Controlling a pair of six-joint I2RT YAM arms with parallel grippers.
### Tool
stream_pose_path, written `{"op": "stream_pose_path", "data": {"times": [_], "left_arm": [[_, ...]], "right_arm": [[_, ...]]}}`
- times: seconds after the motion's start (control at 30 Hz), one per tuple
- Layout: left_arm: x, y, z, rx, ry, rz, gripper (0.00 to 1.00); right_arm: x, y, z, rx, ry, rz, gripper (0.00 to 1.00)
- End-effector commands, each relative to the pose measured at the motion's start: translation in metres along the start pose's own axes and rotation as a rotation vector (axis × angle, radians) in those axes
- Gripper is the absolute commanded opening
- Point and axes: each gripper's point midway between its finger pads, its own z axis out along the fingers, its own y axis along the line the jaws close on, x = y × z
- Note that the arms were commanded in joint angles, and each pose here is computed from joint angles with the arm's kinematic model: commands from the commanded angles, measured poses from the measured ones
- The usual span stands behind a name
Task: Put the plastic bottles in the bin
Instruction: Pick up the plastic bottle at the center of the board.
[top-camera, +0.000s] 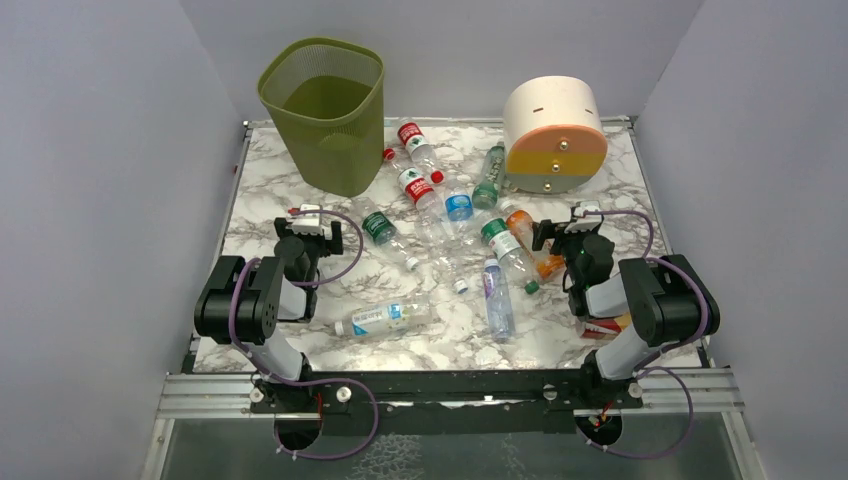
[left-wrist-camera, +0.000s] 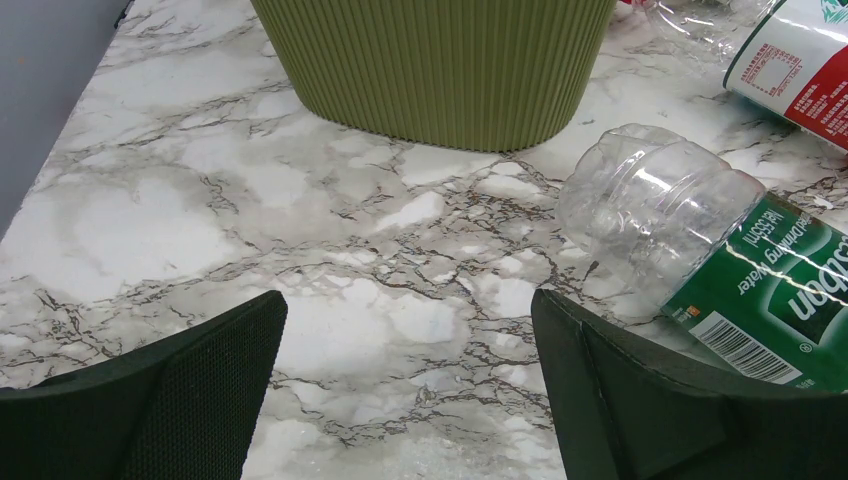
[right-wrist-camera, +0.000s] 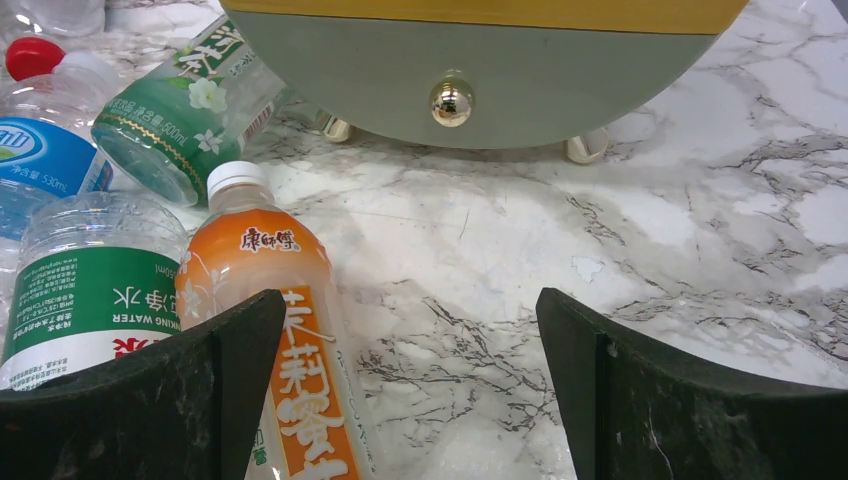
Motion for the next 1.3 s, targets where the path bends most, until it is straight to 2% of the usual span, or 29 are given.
{"op": "stream_pose_path", "data": {"times": [0.0, 0.63, 0.8, 0.93, 1.1, 1.27], "left_arm": [[-0.006, -0.002, 0.004, 0.015, -0.02, -0.006, 0.99], [-0.007, -0.002, 0.004, 0.014, -0.022, -0.009, 0.99], [-0.007, -0.002, 0.002, 0.013, -0.03, -0.01, 0.99], [-0.022, 0.001, -0.006, -0.003, -0.064, -0.012, 0.99], [-0.038, 0.0, -0.014, -0.004, -0.054, -0.043, 0.99], [-0.066, -0.007, -0.027, 0.022, -0.102, -0.102, 0.99]], "right_arm": [[-0.003, 0.005, 0.002, -0.025, -0.014, -0.014, 0.99], [-0.003, 0.005, 0.001, -0.026, -0.013, -0.014, 0.99], [-0.015, 0.012, -0.002, -0.067, -0.029, -0.029, 0.99], [-0.025, 0.02, -0.005, -0.11, -0.009, -0.035, 0.99], [-0.046, 0.032, -0.022, -0.178, -0.031, -0.042, 0.99], [-0.076, 0.044, -0.04, -0.24, -0.064, -0.025, 0.99]]}}
